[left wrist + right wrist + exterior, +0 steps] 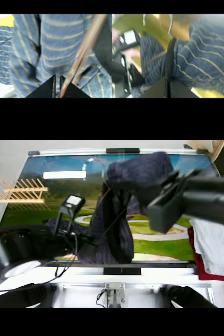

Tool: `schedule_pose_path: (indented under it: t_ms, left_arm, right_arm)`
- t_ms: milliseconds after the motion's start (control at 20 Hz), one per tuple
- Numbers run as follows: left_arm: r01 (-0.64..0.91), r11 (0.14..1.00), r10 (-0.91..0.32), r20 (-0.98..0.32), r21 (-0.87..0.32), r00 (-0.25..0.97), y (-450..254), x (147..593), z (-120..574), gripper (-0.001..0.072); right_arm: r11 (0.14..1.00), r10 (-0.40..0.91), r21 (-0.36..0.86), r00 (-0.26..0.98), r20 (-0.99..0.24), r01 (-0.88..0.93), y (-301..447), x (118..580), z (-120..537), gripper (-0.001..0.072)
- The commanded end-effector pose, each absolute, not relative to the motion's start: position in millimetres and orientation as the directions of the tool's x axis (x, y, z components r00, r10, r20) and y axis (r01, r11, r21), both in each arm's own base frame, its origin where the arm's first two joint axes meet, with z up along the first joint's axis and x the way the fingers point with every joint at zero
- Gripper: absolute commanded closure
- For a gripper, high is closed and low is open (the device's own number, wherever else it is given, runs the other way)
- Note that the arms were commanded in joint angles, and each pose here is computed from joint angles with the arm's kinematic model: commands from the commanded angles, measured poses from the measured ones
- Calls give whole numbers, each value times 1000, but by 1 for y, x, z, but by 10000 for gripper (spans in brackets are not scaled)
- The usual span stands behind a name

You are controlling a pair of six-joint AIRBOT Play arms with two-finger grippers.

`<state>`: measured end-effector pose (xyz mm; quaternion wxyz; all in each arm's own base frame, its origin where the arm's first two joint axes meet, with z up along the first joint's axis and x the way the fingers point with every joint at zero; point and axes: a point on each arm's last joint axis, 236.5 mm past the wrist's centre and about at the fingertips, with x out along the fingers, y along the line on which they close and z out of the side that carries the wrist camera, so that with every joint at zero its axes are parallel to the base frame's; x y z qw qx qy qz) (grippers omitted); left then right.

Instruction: Fold the shirts.

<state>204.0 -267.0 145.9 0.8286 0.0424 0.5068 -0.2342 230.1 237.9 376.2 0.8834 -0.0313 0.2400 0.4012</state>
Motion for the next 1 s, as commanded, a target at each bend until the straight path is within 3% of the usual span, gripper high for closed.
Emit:
schedule_pose_path:
  t_ms: [0,150,300,500,700,750,800,850,950]
  left_arm:
    - [406,897,-346,-849,-175,398,-260,215,150,655]
    - [443,868,-435,-775,-226,459,-281,229,167,655]
    - [493,832,-509,-700,-253,500,-299,239,185,655]
    - [543,811,-524,-680,-217,512,-302,242,189,655]
    - [497,842,-492,-680,-211,544,-288,260,190,655]
    - [483,850,-483,-679,-211,553,-283,264,190,655]
    - [474,856,-474,-679,-206,560,-279,269,190,655]
    - [483,855,-470,-679,-190,565,-277,271,190,655]
    - [511,845,-469,-679,-159,564,-277,271,190,656]
  right_arm:
    - [683,715,119,628,-306,-720,235,234,421,618]
    - [689,698,172,581,-418,-704,240,236,391,618]
    - [651,699,232,452,-554,-722,264,237,347,618]
    - [635,668,257,351,-656,-729,295,258,299,617]
    - [648,631,259,314,-709,-716,298,265,275,615]
    - [649,632,258,318,-707,-715,298,265,277,523]
    - [648,635,257,322,-703,-717,297,264,279,219]
    - [646,638,255,326,-697,-719,295,261,283,80]
    - [674,632,228,388,-671,-703,278,261,300,78]
